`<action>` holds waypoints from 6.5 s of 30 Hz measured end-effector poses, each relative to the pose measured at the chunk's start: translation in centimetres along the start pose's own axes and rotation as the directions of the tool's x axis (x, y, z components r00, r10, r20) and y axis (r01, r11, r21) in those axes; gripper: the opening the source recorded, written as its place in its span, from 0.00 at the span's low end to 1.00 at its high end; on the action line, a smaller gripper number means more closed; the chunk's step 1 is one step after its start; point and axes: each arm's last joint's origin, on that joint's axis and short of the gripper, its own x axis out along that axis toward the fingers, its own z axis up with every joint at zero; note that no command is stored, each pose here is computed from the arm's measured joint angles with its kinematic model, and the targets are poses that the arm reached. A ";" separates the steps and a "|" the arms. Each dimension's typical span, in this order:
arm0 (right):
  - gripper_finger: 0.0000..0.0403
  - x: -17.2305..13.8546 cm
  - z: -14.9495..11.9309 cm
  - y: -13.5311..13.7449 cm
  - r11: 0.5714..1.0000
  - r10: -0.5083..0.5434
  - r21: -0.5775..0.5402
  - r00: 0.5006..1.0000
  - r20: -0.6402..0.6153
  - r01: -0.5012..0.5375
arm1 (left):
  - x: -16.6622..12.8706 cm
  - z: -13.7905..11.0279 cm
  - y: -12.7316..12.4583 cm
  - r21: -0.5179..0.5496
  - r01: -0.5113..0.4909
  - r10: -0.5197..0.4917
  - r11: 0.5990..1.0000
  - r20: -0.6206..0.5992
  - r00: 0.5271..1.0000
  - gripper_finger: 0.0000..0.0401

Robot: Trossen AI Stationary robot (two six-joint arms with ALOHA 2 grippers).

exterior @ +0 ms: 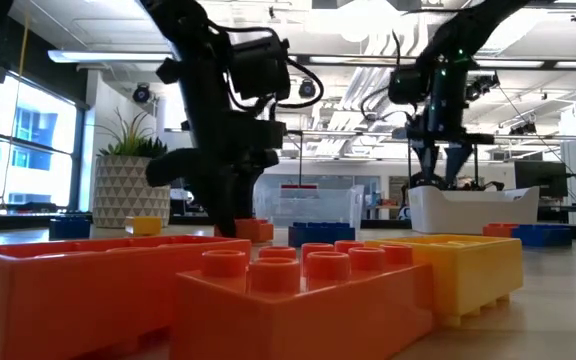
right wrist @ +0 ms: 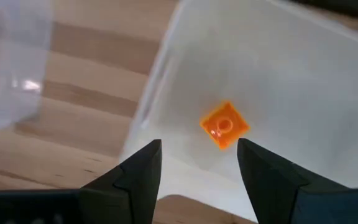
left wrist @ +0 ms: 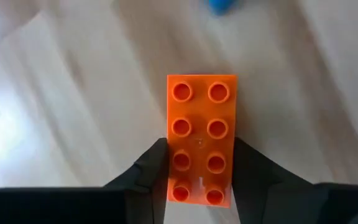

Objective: Sort & place blocks by color
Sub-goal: Put the orange game piece into the transparent bin, then put the blue game piece into the bottom white bin

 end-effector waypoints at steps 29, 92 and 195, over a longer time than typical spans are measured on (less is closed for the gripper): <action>0.49 -4.8 -0.7 5.6 0.949 0.170 -0.277 0.984 0.058 -0.148 | -5.7 -1.7 14.1 -0.673 -0.127 0.290 0.729 0.136 0.947 0.27; 0.50 -7.8 -16.4 19.7 0.340 0.555 -0.916 0.832 0.011 -0.215 | -25.2 -7.2 9.5 -0.570 -0.174 0.307 0.803 0.145 0.940 0.54; 0.28 -9.5 -11.5 27.9 0.224 0.371 -0.936 0.865 0.338 0.270 | -19.7 -6.7 4.6 -0.811 0.417 0.008 0.410 0.461 0.887 0.54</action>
